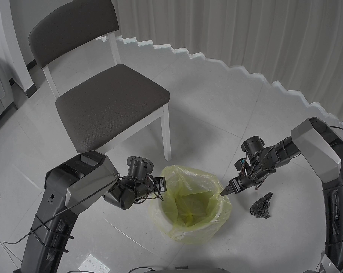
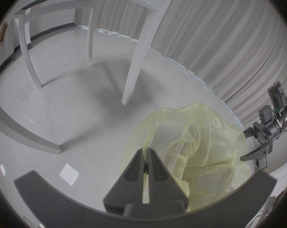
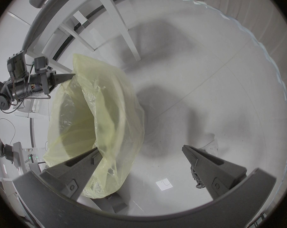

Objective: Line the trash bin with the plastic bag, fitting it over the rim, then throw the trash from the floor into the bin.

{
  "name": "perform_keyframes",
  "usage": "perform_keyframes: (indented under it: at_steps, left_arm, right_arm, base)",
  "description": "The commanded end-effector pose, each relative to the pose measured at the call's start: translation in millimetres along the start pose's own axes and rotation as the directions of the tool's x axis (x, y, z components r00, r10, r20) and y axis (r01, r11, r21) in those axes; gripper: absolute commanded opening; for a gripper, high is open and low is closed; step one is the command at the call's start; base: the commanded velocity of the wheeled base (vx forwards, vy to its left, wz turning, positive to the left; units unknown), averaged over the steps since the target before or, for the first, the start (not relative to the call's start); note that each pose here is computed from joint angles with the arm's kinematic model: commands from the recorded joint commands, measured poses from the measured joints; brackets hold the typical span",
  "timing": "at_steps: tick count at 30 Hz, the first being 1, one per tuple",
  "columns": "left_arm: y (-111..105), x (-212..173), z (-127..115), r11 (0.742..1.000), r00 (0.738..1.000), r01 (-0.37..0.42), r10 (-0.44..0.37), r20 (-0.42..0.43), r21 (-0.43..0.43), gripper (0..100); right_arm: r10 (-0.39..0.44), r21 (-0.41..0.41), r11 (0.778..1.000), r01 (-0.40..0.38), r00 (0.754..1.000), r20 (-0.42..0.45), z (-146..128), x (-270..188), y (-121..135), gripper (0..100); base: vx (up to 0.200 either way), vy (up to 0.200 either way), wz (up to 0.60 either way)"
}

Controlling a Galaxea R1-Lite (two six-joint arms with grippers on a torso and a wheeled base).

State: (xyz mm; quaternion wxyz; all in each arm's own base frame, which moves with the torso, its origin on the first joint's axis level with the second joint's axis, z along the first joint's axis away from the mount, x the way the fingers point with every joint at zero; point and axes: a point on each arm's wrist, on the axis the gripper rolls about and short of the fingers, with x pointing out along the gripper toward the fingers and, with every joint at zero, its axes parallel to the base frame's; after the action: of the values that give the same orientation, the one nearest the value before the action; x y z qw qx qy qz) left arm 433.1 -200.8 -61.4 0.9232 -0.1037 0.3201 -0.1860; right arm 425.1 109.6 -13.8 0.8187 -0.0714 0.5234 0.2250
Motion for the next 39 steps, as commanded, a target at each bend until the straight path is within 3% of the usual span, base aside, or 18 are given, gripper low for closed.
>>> perform_keyframes:
  at_steps: [1,11,21,28,37,38,39]
  left_arm:
    - [-0.4,-0.4,0.9,1.0,1.0,0.0,0.0,0.004,0.0,100]
    - [0.5,-0.9,3.5,1.0,1.0,-0.008,0.008,0.026,0.0,100]
    - [1.6,-3.1,1.4,0.999,0.999,-0.033,0.033,0.025,-0.002,100]
    - [4.4,-13.0,2.1,1.0,0.998,-0.029,0.029,0.057,-0.004,100]
    - [4.9,-12.8,0.6,1.0,0.998,-0.03,0.03,0.052,-0.005,100]
    - [4.3,-12.7,0.3,1.0,0.998,-0.029,0.03,0.05,-0.004,100]
    - [4.5,-12.4,-0.3,1.0,0.998,-0.03,0.03,0.049,-0.002,100]
  right_arm:
    - [0.005,0.0,1.0,-0.005,1.0,0.002,-2.5,-7.7,2.3,100]
    - [0.062,-0.025,0.998,-0.062,0.998,0.002,-13.4,-22.1,21.0,100]
    - [0.024,-0.011,1.0,-0.024,0.999,0.033,-12.2,-15.1,12.3,100]
    - [0.013,-0.007,1.0,-0.012,0.996,0.088,7.9,-6.3,3.6,100]
    - [0.013,-0.017,1.0,-0.012,0.998,0.067,5.4,12.6,-0.6,100]
    - [0.013,-0.017,1.0,-0.012,0.998,0.069,6.1,14.2,-1.1,0]
    - [0.012,-0.014,1.0,-0.011,0.997,0.074,8.6,15.9,-1.8,0]
  base:
    - [0.0,0.0,0.0]
    - [0.0,0.0,0.0]
    - [0.0,0.0,0.0]
    - [0.0,0.0,0.0]
    - [0.0,0.0,0.0]
    - [0.0,0.0,0.0]
    - [0.0,0.0,0.0]
